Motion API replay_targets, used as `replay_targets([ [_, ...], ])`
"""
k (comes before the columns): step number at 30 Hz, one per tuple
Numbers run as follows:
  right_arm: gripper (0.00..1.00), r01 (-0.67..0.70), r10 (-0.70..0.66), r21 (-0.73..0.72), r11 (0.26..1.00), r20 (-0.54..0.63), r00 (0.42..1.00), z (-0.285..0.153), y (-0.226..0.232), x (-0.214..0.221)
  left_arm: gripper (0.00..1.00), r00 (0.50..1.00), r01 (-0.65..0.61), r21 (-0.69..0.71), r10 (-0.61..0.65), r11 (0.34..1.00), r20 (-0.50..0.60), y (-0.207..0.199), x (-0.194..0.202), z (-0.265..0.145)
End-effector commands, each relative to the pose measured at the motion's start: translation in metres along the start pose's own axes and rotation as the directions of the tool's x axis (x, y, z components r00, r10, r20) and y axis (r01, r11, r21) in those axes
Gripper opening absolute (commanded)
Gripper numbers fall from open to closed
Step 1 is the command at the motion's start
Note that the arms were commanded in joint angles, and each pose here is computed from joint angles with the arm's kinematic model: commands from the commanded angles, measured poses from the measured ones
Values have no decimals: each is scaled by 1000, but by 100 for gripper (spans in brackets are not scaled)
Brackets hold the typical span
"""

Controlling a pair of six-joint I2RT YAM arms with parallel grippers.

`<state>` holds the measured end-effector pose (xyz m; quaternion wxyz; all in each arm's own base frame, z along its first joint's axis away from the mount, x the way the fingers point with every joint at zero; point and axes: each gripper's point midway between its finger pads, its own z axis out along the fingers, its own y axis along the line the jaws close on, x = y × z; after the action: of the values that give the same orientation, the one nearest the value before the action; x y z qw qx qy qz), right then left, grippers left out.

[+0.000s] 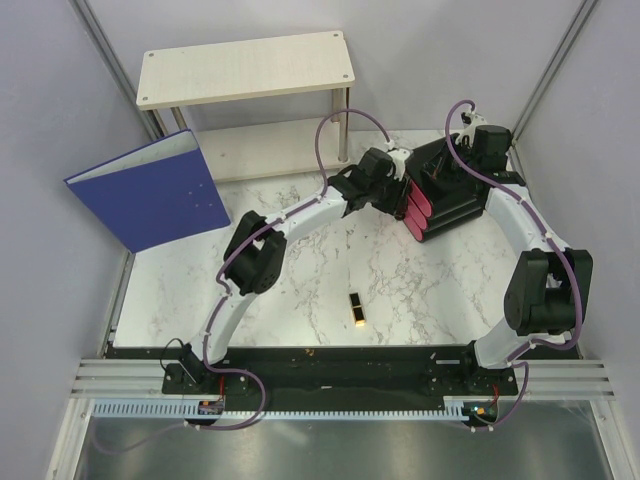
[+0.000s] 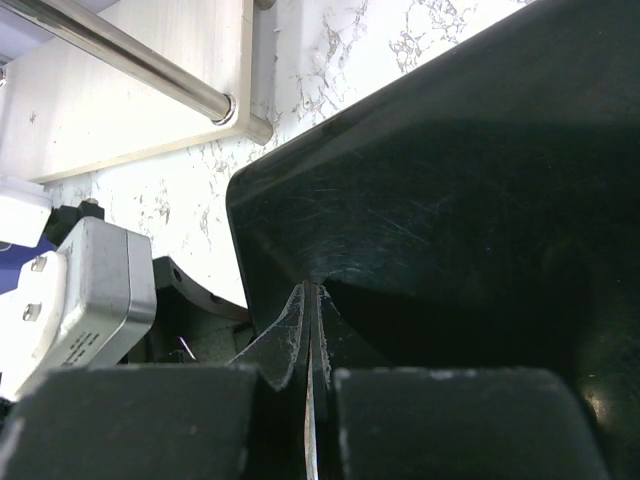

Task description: Organize the makeup

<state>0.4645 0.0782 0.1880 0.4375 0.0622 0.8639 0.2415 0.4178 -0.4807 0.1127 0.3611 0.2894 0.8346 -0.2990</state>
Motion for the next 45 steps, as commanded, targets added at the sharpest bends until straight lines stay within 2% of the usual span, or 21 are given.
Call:
replay_targets([
  [1,0,-66,256,330,942,-575,777,-37,-73,193,49,984,22,157,-49,987,170,-47,-55,-22],
  [5,0,-71,262,331,941,-578,773,-36,-73,195,65,981,-6,157,-25,988,191,-52,-59,-48],
  [7,0,-71,260,330,941,-576,775,-36,-73,194,70,982,-18,153,-11,988,187,-50,-49,-54],
  [8,0,-71,262,333,940,-577,774,-36,-73,194,79,982,-29,158,-2,987,191,-52,-49,-61],
  [9,0,-71,260,332,941,-571,778,-36,-73,192,84,975,-44,157,8,987,222,-57,-61,-77],
  [11,0,-76,265,334,940,-568,779,-36,-72,192,96,975,-36,136,5,990,221,-53,-53,-85],
  [12,0,-78,267,334,939,-569,778,-36,-73,193,98,970,-40,130,8,991,243,-54,-59,-98],
  [13,0,-83,271,334,939,-572,774,-35,-72,194,99,975,-41,119,14,992,223,-51,-49,-98],
  [16,0,-86,273,331,940,-575,771,-35,-72,196,99,983,-6,95,-12,995,185,-41,-36,-108],
  [18,0,-84,271,330,940,-575,772,-35,-72,196,99,990,39,176,-63,984,130,-38,-26,-114],
  [20,0,-83,266,326,942,-571,777,-34,-72,193,99,983,146,265,-169,953,67,-35,-18,-120],
  [24,0,-86,247,303,949,-548,799,-36,-64,181,99,965,225,346,-258,911,50,-30,-15,-131],
  [26,0,-89,238,288,953,-536,810,-37,-60,176,100,929,349,340,-369,874,-5,-14,-11,-128],
  [27,0,-90,237,286,954,-535,811,-37,-59,175,99,900,423,355,-433,833,-56,-13,-9,-129],
  [29,0,-95,231,275,957,-521,821,-40,-55,170,99,859,506,387,-489,771,-149,-6,4,-124],
  [35,0,-91,207,248,965,-498,842,-42,-50,163,99,802,576,452,-577,681,-153,-8,0,-117],
  [38,0,-101,208,241,965,-472,857,-41,-48,158,99,752,639,440,-635,631,-180,-4,-1,-104],
  [39,0,-101,198,230,968,-452,869,-39,-46,152,98,720,674,429,-664,601,-202,-1,1,-96],
  [41,0,-102,197,229,968,-442,875,-39,-45,148,95,691,703,410,-696,582,-196,5,-2,-86],
  [42,0,-101,196,229,968,-440,876,-39,-45,147,94,648,742,388,-732,547,-209,10,0,-77],
  [45,0,-94,184,221,971,-436,881,-38,-44,144,61,590,777,403,-783,483,-199,15,-19,-62],
])
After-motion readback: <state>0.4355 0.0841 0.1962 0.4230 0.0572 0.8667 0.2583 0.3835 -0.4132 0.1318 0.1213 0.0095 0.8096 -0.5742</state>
